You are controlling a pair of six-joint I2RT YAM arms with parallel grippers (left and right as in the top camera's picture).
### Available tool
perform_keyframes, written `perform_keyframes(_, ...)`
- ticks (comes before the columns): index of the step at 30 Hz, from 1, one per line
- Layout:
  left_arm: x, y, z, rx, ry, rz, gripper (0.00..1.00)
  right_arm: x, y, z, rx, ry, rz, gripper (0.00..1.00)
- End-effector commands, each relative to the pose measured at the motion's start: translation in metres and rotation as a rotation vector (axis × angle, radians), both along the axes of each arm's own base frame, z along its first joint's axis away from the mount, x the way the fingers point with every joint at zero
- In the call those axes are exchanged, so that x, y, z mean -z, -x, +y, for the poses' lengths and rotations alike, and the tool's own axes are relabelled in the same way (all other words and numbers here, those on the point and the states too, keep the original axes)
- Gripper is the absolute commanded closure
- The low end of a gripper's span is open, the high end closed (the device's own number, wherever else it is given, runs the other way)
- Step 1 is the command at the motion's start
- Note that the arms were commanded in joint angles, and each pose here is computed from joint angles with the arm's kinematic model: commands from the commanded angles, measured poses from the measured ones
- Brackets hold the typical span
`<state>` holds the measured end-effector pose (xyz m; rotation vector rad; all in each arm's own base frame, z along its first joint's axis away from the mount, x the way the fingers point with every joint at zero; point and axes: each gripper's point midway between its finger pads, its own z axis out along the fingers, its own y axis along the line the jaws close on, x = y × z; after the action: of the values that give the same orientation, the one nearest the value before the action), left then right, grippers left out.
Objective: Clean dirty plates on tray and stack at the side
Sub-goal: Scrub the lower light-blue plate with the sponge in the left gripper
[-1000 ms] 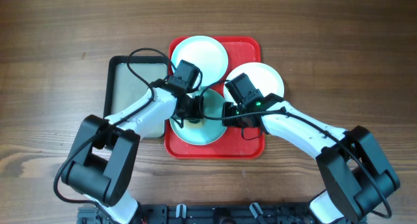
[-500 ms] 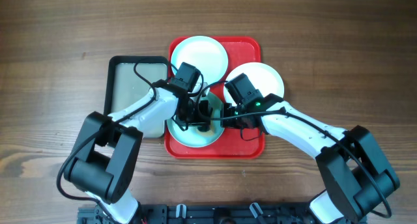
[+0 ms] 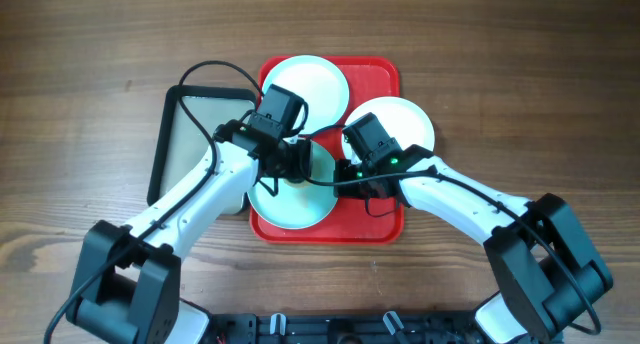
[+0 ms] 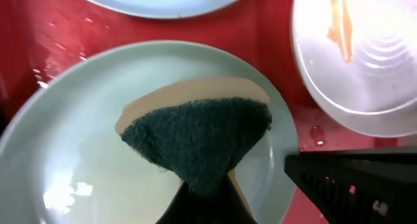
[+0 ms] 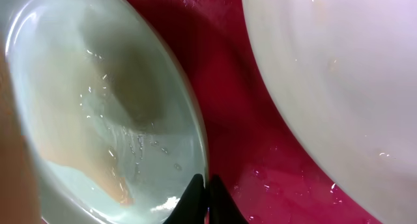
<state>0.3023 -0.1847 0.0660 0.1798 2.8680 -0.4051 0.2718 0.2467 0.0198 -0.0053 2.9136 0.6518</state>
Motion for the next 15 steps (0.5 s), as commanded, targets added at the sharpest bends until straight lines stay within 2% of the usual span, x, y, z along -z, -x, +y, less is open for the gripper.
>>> perform_keyframes(1,0.004,0.009,-0.011,0.030,0.046,0.041,0.96,0.000,0.005,0.006,-0.029,-0.013,0.017,0.96)
perform_keyframes(5,-0.006,0.001,-0.006,0.021,0.036,-0.006,0.96,0.001,0.006,0.001,-0.020,0.007,0.029,0.96)
perform_keyframes(10,-0.060,-0.031,0.047,-0.136,-0.067,-0.230,0.96,-0.005,0.007,-0.015,0.011,0.070,0.021,0.96)
perform_keyframes(15,-0.041,-0.023,0.106,-0.267,-0.181,-0.141,0.96,-0.007,0.006,-0.018,0.015,0.085,0.011,0.96)
